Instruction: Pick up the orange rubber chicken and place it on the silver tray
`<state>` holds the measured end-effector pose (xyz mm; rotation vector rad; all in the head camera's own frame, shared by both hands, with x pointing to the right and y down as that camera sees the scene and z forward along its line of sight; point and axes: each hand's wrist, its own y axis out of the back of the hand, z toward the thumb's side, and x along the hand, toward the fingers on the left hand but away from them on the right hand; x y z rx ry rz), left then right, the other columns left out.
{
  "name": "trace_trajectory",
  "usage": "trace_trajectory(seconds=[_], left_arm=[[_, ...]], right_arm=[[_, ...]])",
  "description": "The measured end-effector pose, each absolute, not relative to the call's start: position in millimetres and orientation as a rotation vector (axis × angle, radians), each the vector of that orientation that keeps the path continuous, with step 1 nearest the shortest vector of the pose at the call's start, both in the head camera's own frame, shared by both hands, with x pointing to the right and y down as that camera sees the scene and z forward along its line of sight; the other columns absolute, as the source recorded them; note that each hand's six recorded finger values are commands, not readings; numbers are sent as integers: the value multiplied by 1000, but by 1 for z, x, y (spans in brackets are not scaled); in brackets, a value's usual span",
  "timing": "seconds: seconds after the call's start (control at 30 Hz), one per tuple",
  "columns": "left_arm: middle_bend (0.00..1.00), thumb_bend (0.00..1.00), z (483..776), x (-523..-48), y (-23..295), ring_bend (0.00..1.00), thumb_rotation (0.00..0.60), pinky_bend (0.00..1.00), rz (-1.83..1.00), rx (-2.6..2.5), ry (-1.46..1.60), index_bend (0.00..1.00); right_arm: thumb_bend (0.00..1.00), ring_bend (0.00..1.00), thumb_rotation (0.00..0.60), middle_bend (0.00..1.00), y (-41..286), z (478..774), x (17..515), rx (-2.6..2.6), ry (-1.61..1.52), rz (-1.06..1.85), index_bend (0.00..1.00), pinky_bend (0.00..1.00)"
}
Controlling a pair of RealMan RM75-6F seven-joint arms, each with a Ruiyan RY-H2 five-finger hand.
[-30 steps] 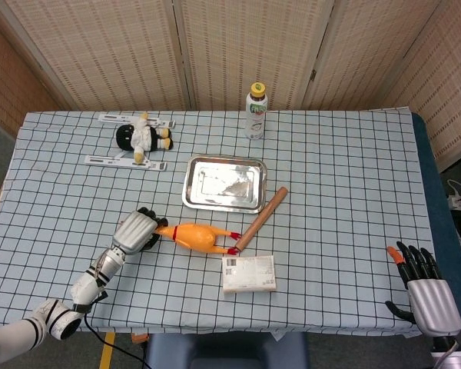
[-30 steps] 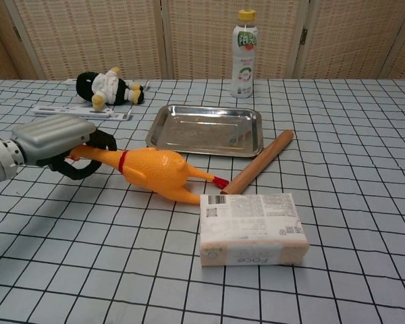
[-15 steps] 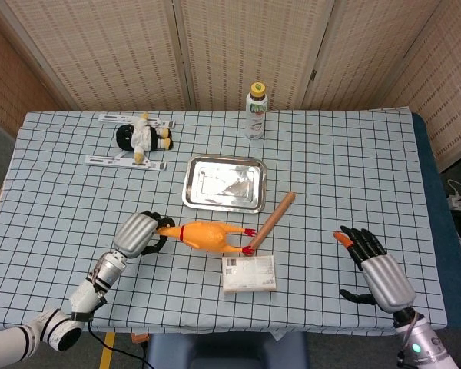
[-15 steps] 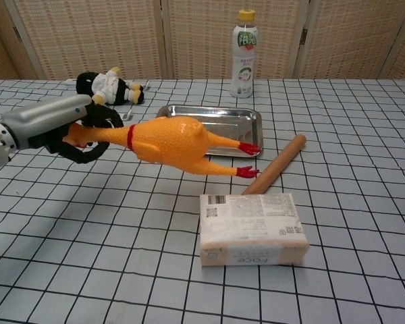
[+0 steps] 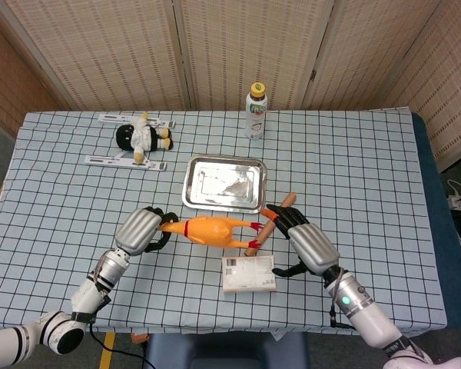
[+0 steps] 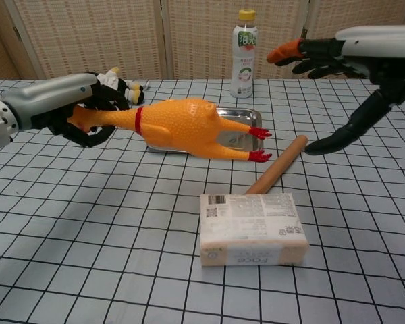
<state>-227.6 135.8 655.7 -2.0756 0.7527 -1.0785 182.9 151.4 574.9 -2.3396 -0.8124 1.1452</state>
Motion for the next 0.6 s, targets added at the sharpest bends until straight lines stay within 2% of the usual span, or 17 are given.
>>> trace_trajectory(seconds=[0.27, 0.43, 0.47, 0.53, 0.6], left_arm=[[628, 898, 652, -216, 134, 442, 600, 460, -1086, -2091, 769, 753], [629, 894, 649, -206, 138, 441, 600, 460, -1077, -2101, 750, 753], [629, 894, 648, -205, 139, 441, 600, 460, -1077, -2103, 747, 753], [629, 895, 647, -202, 142, 441, 600, 460, -1076, -2111, 741, 753], [629, 895, 647, -200, 145, 442, 600, 459, -1074, -2118, 734, 754]], right_arm=[[66, 0, 600, 0, 144, 604, 106, -2418, -762, 1149, 0, 0], [67, 0, 600, 0, 130, 623, 81, -2368, -808, 1175, 0, 13], [68, 0, 600, 0, 126, 626, 80, -2345, -833, 1183, 0, 62], [74, 51, 600, 54, 121, 630, 78, -2314, -871, 1189, 73, 253], [90, 251, 600, 225, 118, 634, 75, -2287, -913, 1192, 305, 489]])
